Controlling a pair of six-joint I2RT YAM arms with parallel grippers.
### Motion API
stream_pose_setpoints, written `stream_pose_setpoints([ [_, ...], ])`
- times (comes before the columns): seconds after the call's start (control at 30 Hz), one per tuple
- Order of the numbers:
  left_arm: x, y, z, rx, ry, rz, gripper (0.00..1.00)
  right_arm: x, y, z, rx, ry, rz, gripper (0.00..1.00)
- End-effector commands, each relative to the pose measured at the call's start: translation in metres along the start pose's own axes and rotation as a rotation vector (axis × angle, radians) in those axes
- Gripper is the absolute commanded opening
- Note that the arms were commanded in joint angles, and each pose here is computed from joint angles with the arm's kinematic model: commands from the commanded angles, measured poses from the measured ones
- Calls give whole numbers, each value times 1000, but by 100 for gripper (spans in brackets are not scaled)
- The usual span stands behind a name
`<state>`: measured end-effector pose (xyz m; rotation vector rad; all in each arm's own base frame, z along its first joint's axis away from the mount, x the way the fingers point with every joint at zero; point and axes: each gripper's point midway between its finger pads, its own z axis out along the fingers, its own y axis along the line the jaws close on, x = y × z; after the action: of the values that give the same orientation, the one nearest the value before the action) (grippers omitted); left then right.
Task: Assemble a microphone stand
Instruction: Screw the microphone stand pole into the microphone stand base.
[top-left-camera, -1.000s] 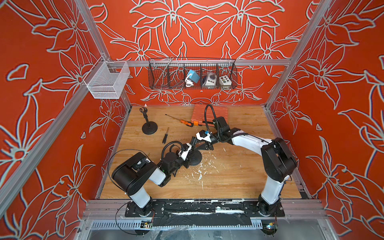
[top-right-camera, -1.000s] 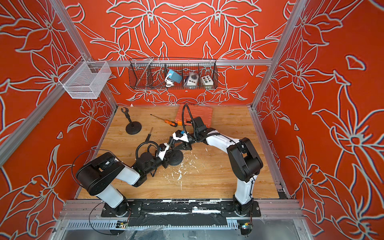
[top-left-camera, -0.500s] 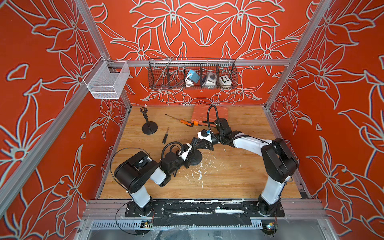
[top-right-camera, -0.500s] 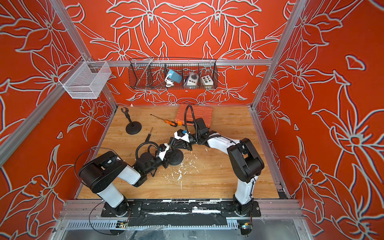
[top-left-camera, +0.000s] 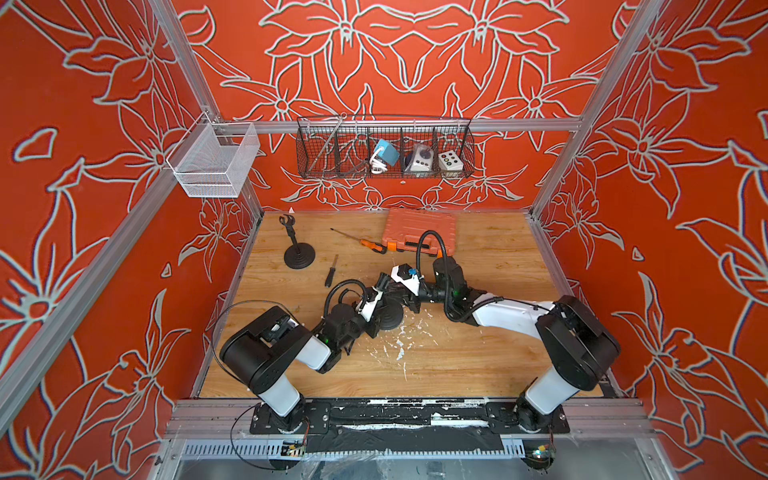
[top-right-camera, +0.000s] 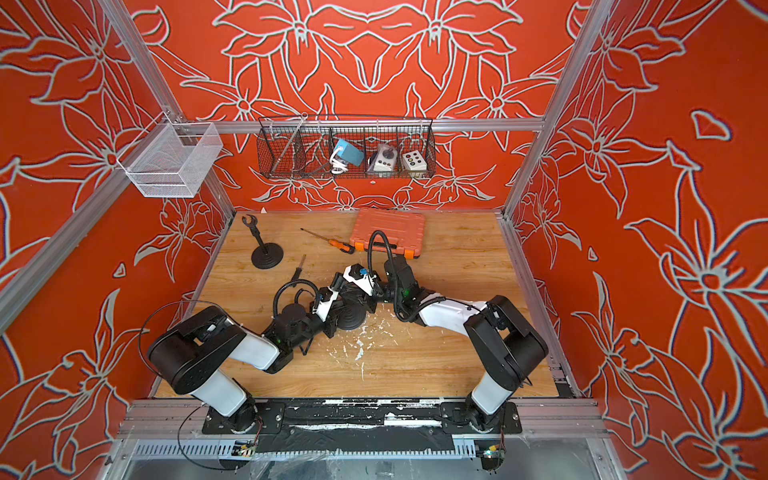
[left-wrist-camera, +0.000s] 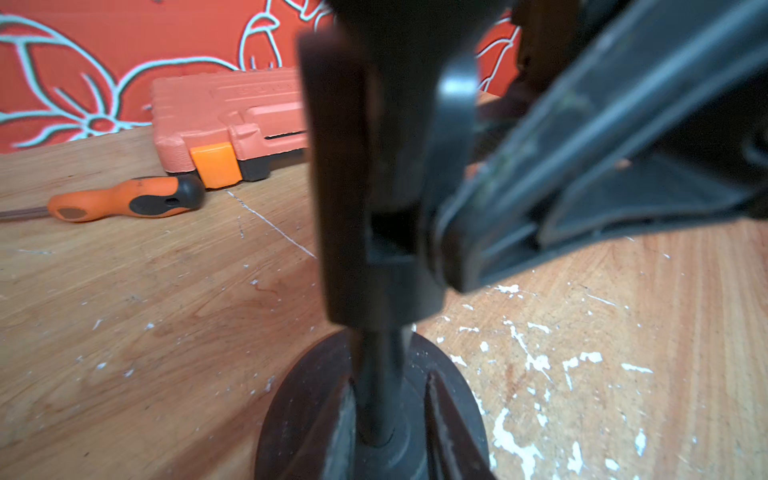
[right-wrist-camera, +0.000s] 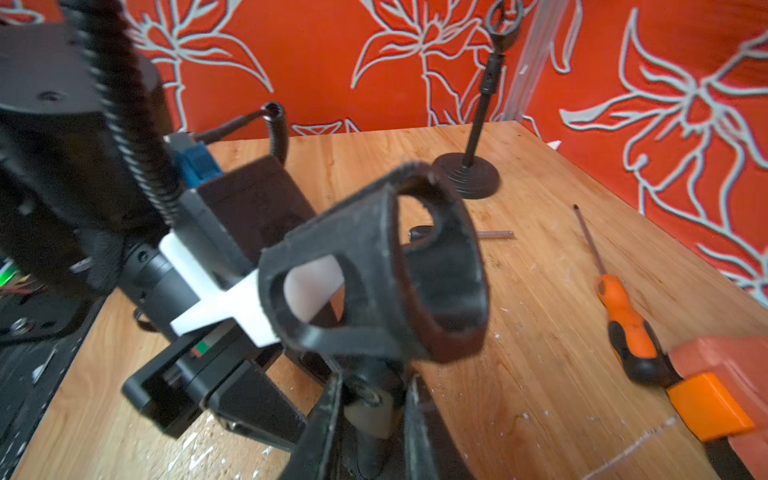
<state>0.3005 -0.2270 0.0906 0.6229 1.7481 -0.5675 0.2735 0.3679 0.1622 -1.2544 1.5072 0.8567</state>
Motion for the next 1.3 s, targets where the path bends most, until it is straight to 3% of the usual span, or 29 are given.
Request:
stream_pose_setpoints([
  [0.0, -46, 3, 0, -16, -139, 17, 27, 63, -1, 2, 173, 199, 156, 0],
  [0.23, -63, 7, 0, -22, -189, 5, 27, 72, 12, 4, 202, 210, 213, 0],
  [0.53, -36, 7, -8, -30, -115, 25, 26, 41, 25, 3, 110, 136, 169, 1],
  [0.7, -30, 7, -20, -41, -102, 0, 33, 29, 32, 5, 49, 120, 164, 16],
  [0.8, -24, 9, -28, -62, -68, -21, 39, 23, 30, 5, 52, 104, 163, 37],
  [0.97, -20, 12, -41, -92, -18, -36, 43, 4, 27, -2, 44, 51, 175, 59],
  [1.27, -21, 9, -46, -80, 16, -23, 49, 1, 16, -35, 98, 86, 169, 64],
])
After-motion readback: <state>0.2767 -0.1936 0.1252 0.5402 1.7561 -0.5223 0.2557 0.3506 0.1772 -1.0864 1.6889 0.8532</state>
